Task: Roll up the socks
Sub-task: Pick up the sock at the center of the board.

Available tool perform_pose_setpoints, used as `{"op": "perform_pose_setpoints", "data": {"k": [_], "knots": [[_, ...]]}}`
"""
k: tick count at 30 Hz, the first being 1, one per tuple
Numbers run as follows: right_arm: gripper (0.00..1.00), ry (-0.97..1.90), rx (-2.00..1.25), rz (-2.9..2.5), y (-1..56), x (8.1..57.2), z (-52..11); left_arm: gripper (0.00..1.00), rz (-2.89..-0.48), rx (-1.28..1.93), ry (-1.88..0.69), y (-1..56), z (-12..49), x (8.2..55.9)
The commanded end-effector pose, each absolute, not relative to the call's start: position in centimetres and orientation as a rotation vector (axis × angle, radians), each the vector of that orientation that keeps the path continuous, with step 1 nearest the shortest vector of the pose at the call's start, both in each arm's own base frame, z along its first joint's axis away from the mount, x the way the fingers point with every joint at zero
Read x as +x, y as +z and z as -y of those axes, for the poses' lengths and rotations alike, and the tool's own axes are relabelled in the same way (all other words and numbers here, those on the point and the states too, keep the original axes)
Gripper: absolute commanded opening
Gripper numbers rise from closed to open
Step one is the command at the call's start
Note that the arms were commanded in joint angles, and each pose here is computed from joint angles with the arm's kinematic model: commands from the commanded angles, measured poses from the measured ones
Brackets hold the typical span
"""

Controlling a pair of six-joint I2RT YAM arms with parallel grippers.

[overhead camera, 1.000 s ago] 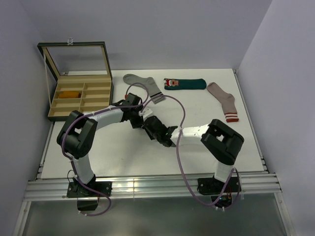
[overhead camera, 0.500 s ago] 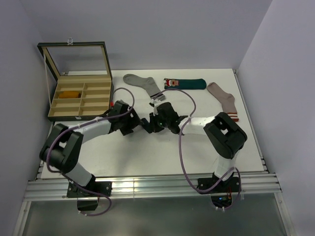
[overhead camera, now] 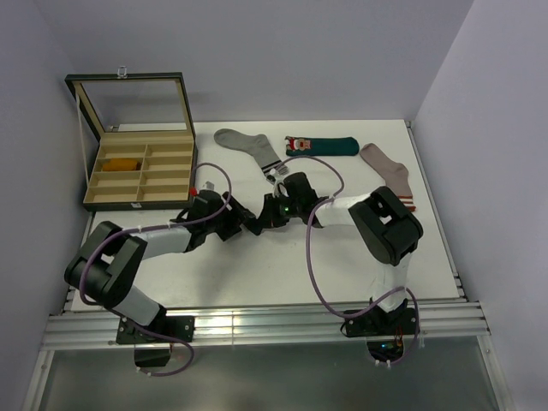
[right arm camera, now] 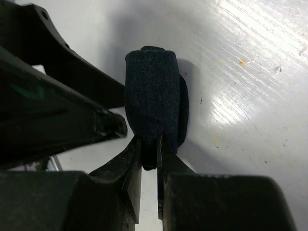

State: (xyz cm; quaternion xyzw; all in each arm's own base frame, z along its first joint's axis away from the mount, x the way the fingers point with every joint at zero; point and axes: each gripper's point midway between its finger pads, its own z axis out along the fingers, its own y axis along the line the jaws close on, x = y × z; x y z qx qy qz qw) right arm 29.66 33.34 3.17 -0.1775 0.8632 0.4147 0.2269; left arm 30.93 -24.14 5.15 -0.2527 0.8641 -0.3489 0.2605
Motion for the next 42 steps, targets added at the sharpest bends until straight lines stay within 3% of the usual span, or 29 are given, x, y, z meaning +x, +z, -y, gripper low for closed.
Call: {"op": "perform_pose_setpoints", "data": {"k": [1,33,42], "knots": [[0.00,1.152,-0.374,-2.664,-1.9,25.7,-30.9,0.74,-2.278,-0.675,-1.039,6.2,25.6,31.5],[0.01,1.411,0.082,-2.824,-4.9,25.7,-29.5,0.64,-2.535,-0.819,-0.602,-1.8,22.7,29.3],[0.04,1.430,0.138,-2.819,-5.1,26.1,-29.4,0.48,-2.657,-0.776,-0.469,-3.9,22.8,28.3]]}}
